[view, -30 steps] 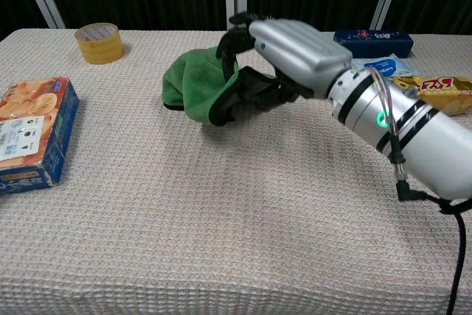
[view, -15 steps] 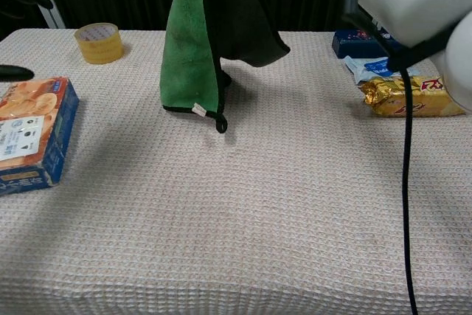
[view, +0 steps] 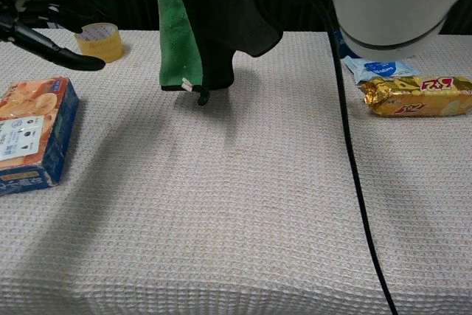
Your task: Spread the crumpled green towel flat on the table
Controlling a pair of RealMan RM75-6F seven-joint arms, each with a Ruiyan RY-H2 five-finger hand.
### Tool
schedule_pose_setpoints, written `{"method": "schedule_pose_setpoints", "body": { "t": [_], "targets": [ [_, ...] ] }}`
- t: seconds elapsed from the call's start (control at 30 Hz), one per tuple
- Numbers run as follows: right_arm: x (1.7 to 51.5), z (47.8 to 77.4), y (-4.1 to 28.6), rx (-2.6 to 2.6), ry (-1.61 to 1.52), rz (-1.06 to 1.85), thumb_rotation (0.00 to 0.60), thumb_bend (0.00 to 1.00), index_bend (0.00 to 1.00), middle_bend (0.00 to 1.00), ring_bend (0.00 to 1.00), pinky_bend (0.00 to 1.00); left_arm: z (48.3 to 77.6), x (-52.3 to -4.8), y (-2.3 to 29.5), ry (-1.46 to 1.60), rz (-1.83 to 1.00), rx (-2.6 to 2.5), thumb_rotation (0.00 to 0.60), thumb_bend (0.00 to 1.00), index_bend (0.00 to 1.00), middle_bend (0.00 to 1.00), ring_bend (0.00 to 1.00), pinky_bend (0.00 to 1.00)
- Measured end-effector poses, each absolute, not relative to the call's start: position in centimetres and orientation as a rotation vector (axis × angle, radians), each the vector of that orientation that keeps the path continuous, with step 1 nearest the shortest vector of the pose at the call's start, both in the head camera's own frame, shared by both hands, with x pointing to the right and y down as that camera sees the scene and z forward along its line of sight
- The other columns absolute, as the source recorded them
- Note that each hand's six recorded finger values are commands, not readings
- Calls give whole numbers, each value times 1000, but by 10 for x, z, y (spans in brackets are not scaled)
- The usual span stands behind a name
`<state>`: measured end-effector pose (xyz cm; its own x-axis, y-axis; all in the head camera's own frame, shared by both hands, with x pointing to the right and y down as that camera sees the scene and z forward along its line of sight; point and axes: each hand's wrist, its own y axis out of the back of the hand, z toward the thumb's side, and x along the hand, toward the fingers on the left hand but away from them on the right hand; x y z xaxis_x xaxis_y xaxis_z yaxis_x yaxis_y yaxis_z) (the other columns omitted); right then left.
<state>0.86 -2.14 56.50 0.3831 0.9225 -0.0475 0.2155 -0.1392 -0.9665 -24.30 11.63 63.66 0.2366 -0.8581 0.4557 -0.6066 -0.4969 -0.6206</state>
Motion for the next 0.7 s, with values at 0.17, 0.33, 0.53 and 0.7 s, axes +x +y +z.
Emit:
{"method": "schedule_pose_setpoints", "body": {
  "t": [0.17,0.33,0.53,0.7],
  "targets": [
    [-10,565,-24,-1580,-1036,900,600,452,688,200,0,0,654,-232,108,1362,-1202,-2203,600,0,285,165,166,239],
    [-30,563,-23,-1582,-1053,930,600,460,681,200,0,0,666,-224,99,1367,-1283,-2206,600,0,200,146,155,242],
    [-46,564,-18,-1570,-1052,956,600,467,676,200,0,0,671,-214,92,1366,-1333,-2212,600,0,184,145,154,244],
    [-49,568,-16,-1603,-1071,966,600,476,676,200,0,0,675,-213,93,1371,-1365,-2219,600,0,184,145,154,245]
  ]
}}
